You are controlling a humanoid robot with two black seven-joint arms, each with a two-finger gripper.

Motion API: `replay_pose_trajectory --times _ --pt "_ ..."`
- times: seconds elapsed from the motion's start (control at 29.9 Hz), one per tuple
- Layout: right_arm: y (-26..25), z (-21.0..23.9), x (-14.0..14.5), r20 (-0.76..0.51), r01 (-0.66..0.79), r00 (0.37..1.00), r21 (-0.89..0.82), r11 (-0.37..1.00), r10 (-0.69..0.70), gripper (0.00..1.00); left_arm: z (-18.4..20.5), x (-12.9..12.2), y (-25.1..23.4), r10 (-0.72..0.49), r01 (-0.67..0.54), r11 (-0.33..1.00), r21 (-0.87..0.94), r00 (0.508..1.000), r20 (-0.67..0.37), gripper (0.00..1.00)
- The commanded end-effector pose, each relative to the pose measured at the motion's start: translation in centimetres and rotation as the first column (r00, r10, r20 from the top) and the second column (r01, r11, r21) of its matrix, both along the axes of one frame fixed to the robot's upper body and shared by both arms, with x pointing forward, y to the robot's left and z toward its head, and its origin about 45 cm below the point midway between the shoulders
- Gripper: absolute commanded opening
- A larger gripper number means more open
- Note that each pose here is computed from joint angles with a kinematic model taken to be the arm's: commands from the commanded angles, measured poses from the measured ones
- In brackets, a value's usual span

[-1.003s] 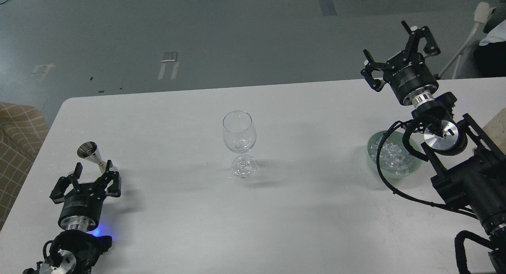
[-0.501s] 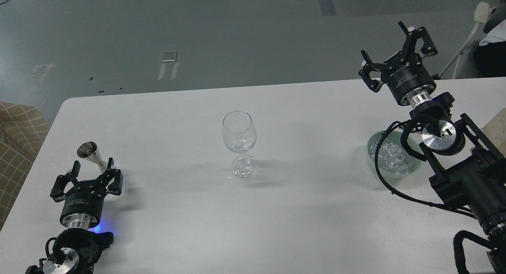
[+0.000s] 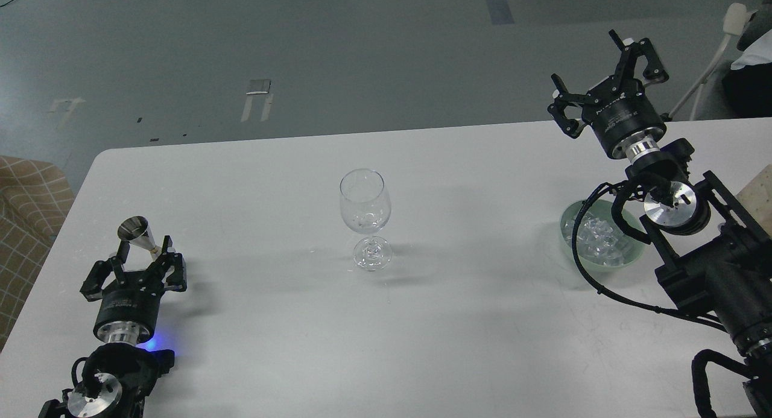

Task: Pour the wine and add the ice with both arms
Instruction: 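Close the left gripper on the jigger and lift it upright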

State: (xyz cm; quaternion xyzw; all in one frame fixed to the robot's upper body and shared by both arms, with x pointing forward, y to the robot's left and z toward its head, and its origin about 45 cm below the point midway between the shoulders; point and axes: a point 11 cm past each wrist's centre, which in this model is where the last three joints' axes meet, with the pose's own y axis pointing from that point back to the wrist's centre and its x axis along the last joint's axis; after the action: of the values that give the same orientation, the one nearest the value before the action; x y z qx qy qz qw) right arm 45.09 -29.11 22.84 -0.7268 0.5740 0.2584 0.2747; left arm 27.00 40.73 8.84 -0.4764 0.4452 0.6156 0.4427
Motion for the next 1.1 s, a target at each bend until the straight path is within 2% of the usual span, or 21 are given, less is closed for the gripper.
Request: replay_pose_trajectory --times 0.0,0.37,0.57,0.7,1.07 --pt "-0.1 0.0 0.0 -0.001 0.001 1.0 -0.002 1.0 -0.001 1.0 -0.1 0.1 0.0 0.0 0.0 1.0 -0.002 1.0 -0.004 0.62" --pt "-0.2 -0.1 -0.1 -0.002 0.003 1.0 -0.004 1.0 -0.003 1.0 -0.3 1.7 0.0 -0.002 0.002 1.0 -0.012 1.0 -0.008 0.62" --pt "-0.2 -0.2 -0.1 -0.006 0.002 1.0 -0.004 1.0 -0.003 1.0 -0.1 1.7 0.8 -0.002 0.002 1.0 0.007 1.0 -0.01 0.51" --pt "-0.1 -0.1 -0.1 -0.004 0.002 1.0 -0.002 1.0 -0.002 1.0 0.2 1.7 0.8 -0.01 0.01 1.0 0.016 1.0 0.014 0.36" --pt "-0.2 -0.2 -0.1 -0.005 0.003 1.0 -0.004 1.0 -0.003 1.0 0.6 1.7 0.7 -0.021 0.019 0.999 0.031 0.998 0.056 0.26"
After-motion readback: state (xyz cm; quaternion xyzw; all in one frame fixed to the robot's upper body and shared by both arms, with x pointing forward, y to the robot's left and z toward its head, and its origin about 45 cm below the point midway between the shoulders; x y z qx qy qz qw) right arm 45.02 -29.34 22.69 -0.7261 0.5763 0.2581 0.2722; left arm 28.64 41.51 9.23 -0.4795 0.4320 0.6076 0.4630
